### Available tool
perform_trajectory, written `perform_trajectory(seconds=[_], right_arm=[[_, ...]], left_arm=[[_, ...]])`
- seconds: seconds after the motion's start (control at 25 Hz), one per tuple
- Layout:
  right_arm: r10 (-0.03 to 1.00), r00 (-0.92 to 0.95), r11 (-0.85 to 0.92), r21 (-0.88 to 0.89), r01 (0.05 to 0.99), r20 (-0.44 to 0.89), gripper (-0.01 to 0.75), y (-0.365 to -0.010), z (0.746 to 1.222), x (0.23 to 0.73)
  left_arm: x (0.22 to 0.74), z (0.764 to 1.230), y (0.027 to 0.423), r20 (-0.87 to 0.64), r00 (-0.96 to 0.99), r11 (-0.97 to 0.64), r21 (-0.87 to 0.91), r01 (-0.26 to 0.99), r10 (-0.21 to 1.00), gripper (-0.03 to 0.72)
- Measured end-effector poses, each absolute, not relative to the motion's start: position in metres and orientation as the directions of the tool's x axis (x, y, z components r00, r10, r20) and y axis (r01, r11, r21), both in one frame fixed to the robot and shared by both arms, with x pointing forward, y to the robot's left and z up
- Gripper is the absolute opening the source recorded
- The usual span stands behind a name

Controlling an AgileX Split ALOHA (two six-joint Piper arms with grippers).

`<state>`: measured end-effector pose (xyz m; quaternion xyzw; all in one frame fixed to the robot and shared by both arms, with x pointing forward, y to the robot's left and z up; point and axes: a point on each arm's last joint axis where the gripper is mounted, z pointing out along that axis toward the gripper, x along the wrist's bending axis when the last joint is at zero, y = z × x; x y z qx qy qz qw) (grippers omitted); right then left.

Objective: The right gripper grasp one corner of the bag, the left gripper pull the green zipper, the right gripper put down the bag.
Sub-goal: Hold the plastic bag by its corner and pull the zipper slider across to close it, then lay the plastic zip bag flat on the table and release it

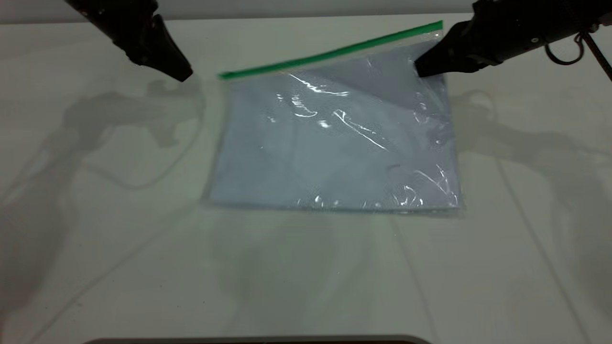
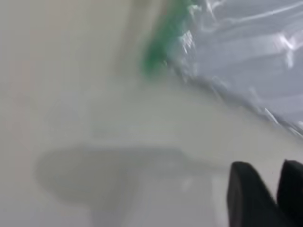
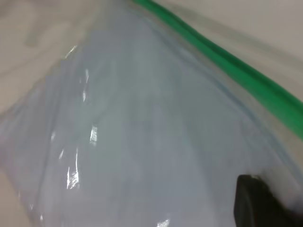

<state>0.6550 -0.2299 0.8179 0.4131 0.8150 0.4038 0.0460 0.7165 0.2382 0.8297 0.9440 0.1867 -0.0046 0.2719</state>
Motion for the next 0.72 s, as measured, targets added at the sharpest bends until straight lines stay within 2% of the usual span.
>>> perform_trajectory(seconds=[0.2,0.32,0.4,0.6,0.72], right_arm=[[0.734,-0.623,0.303,0.69,0.657,0.271,0.062,-0.233,0.818,0.657],[0.755,-0.587,0.272,0.676,0.685,0.292,0.149,-0.234,0.817,0.657],[0.773,-0.555,0.246,0.66,0.71,0.308,0.27,-0.235,0.817,0.657],[0.84,-0.458,0.197,0.622,0.758,0.292,0.578,-0.243,0.814,0.66],[0.896,-0.401,0.205,0.624,0.755,0.192,0.661,-0.256,0.826,0.666]], left_arm=[[0.717,0.83,0.239,-0.126,0.914,-0.767,0.507,0.394,0.386,0.483],[0.718,0.834,0.239,-0.155,0.884,-0.736,0.5,0.455,0.441,0.576],[0.718,0.841,0.239,-0.178,0.853,-0.704,0.496,0.508,0.49,0.602],[0.721,0.878,0.239,-0.2,0.783,-0.62,0.509,0.597,0.589,0.603],[0.721,0.914,0.239,-0.182,0.751,-0.577,0.535,0.617,0.634,0.597]])
